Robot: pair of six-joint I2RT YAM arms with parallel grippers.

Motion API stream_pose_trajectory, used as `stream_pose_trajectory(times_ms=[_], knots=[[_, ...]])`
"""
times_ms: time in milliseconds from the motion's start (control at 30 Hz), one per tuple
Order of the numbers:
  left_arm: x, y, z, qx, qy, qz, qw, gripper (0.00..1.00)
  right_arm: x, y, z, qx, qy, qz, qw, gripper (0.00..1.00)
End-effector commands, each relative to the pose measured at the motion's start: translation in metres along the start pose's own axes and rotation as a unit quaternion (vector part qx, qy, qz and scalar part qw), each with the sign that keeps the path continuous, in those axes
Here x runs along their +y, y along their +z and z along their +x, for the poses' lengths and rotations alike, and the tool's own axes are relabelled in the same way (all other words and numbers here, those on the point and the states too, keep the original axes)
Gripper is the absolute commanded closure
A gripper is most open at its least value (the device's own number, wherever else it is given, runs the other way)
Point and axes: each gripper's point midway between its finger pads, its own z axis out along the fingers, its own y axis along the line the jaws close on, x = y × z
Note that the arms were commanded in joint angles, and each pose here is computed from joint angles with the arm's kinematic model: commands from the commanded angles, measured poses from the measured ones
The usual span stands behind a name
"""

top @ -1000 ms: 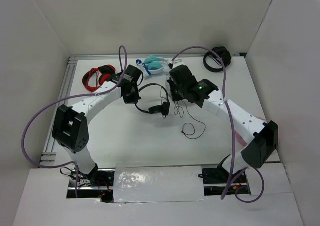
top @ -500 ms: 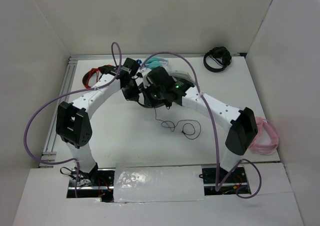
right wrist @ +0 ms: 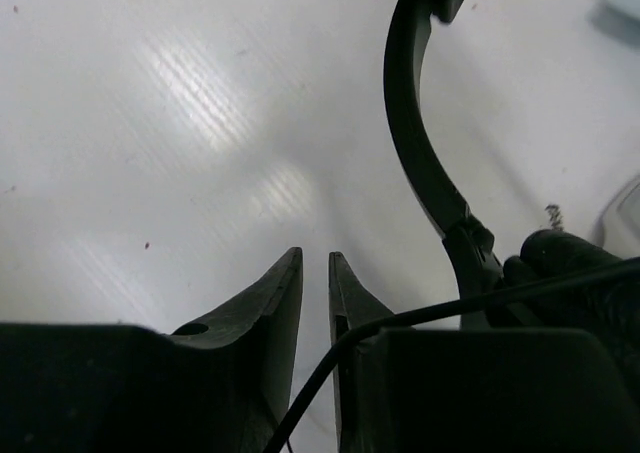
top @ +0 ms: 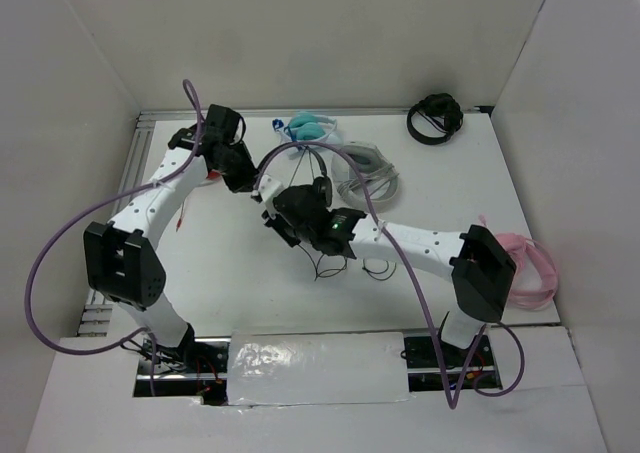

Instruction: Wrap the headphones

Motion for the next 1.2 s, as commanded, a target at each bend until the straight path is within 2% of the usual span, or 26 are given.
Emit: stream_pose_trajectory(times_ms=[0, 100, 200, 300, 333, 367, 567, 767, 1000, 1167], knots=[[-0.042, -0.028, -0.033, -0.055, -0.031, 0.100, 0.993, 1.00, 0.011, -0.014, -0.043, -0.094, -0.021, 0.018, 0.995, 0.73], [-0.050, -0.042, -0.037, -0.063, -0.021, 0.132, 0.989, 1.00, 0.019, -0.006, -0.040, -0.110, -0.016, 0.009, 0.994, 0.71], [-0.052, -0.063, -0.050, -0.072, -0.021, 0.164, 0.984, 1.00, 0.018, -0.002, -0.054, -0.169, 0.019, 0.015, 0.985, 0.68], [-0.054, -0.077, -0.057, -0.081, -0.024, 0.171, 0.982, 1.00, 0.017, -0.002, -0.047, -0.193, 0.033, 0.022, 0.980, 0.62], [-0.054, -0.085, -0.058, -0.090, -0.026, 0.173, 0.980, 1.00, 0.017, -0.008, -0.051, -0.206, 0.035, 0.020, 0.978, 0.23], [-0.054, -0.087, -0.058, -0.093, -0.028, 0.171, 0.980, 1.00, 0.018, -0.011, -0.051, -0.215, 0.038, 0.017, 0.976, 0.19], [-0.059, -0.119, -0.054, -0.117, -0.023, 0.208, 0.971, 1.00, 0.019, -0.026, -0.045, -0.279, 0.065, 0.002, 0.958, 0.17], [-0.071, -0.162, -0.048, -0.145, 0.006, 0.248, 0.958, 1.00, 0.006, -0.030, -0.029, -0.303, 0.075, 0.013, 0.950, 0.17], [-0.086, -0.200, -0.040, -0.152, 0.058, 0.302, 0.939, 1.00, -0.037, -0.021, 0.001, -0.290, 0.082, 0.086, 0.950, 0.18], [-0.091, -0.214, -0.037, -0.159, 0.077, 0.318, 0.931, 1.00, -0.048, -0.019, 0.017, -0.273, 0.085, 0.094, 0.954, 0.19]])
